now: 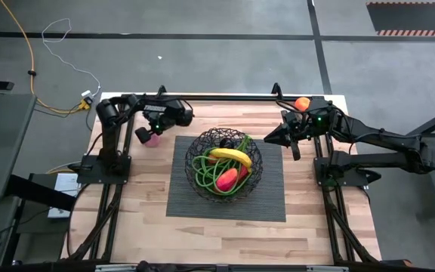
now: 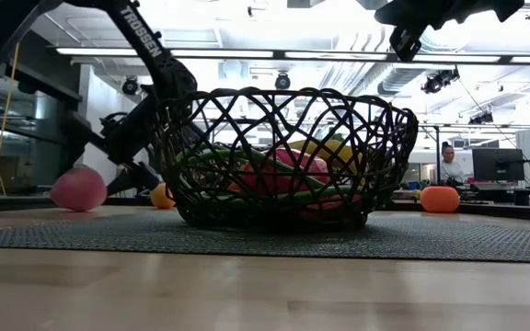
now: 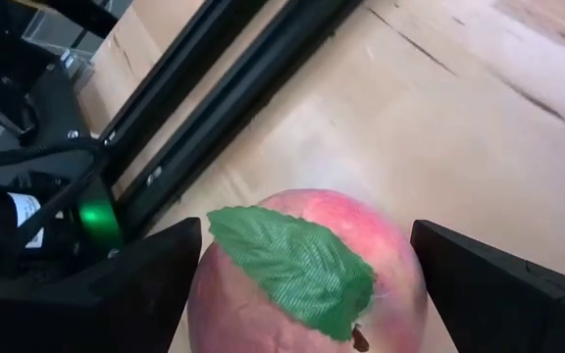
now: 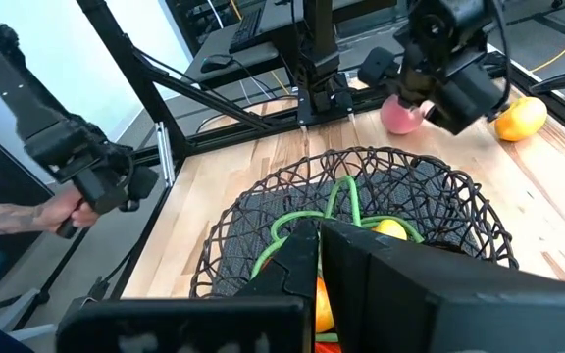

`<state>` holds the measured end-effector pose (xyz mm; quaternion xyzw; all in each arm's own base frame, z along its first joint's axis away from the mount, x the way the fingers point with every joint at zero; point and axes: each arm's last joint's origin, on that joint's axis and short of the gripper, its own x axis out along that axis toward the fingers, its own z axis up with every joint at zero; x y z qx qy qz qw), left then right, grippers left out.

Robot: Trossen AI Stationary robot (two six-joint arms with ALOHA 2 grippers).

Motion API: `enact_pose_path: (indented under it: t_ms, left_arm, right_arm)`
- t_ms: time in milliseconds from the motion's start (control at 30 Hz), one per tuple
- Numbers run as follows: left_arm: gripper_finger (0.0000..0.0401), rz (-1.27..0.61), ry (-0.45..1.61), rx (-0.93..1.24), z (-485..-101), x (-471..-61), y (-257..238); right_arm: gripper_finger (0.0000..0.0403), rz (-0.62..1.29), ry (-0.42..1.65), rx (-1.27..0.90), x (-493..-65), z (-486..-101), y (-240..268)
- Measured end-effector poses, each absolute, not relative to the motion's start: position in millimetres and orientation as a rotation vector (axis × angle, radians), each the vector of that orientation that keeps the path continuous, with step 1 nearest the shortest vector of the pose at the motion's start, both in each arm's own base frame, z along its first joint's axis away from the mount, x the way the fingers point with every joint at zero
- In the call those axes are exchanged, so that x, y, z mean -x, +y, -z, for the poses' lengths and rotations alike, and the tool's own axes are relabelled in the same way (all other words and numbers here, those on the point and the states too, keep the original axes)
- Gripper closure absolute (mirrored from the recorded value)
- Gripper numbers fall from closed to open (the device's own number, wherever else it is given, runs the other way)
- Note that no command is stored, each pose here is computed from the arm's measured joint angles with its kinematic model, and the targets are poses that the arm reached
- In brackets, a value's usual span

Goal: Build produce basket
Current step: Put the pink peach into the black wire basket

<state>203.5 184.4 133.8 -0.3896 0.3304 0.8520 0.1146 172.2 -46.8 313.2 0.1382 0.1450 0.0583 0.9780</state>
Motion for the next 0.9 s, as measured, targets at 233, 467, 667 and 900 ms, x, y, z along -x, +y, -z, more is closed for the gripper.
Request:
enact_pose_path:
  t_ms: [233,467,667,900]
  left_arm:
    - [0.0043,-2.452,0.978,1.141,-133.5,-220.9,162.6]
    - [0.0043,-2.388,1.024,1.097,-133.3,-229.4,150.8]
    - [0.0043,-2.317,1.135,1.125,-132.9,-231.8,146.5]
    - [0.0043,-2.242,1.219,1.106,-132.6,-233.8,143.7]
  right_arm:
    - [0.0403,-0.118,0.292,-0.278,-172.2,-313.2,-46.8]
    - [0.0403,-0.117,0.292,-0.278,-172.2,-313.2,-46.8]
    - [0.0403,-0.118,0.292,-0.270,-172.2,-313.2,-46.8]
    - [0.0403,-0.118,0.292,-0.270,-172.2,-313.2,-46.8]
